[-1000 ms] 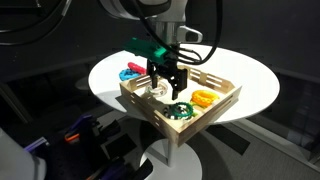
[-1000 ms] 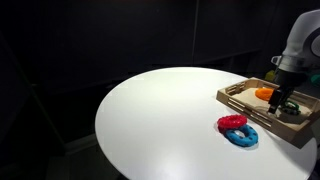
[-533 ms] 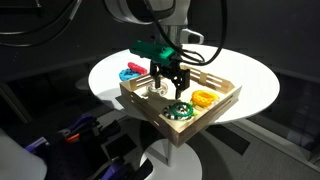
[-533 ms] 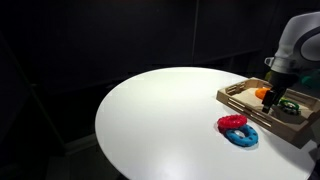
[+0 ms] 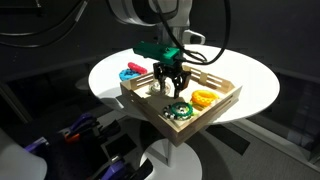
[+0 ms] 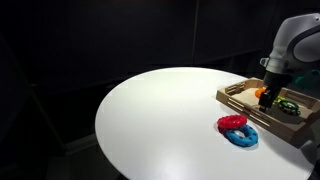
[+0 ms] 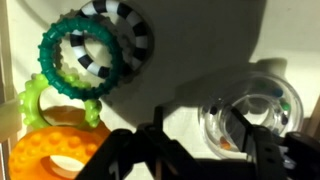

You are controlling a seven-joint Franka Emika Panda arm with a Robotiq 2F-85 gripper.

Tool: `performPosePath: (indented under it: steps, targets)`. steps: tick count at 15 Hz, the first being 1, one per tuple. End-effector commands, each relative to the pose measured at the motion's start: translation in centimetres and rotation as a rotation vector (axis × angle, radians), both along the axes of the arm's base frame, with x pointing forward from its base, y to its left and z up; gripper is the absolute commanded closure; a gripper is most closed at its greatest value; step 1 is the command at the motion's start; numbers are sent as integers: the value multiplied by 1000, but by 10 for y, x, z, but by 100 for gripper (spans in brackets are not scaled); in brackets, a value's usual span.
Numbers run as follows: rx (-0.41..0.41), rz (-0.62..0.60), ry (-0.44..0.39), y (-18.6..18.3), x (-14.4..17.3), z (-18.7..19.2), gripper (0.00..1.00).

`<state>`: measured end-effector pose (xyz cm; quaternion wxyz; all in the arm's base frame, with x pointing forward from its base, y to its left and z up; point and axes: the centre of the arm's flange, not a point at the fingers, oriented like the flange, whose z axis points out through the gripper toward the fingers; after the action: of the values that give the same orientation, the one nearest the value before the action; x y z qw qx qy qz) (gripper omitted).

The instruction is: Move the clear ring from the tray to the table

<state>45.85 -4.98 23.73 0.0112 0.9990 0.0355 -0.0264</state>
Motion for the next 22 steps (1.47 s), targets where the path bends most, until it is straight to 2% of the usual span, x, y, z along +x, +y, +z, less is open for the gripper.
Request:
performPosePath:
  steps: [1, 3, 5, 6, 13, 22]
  targets:
    - [-9, -2, -10, 3, 9, 5, 66]
    - [-6, -1, -14, 5, 11, 11, 84]
    - [-3, 3, -16, 7, 12, 18, 95]
    - [-2, 4, -15, 9, 12, 21, 91]
    - [-3, 43, 1, 32, 12, 55, 91]
    - [30, 142, -29, 77, 14, 85, 91]
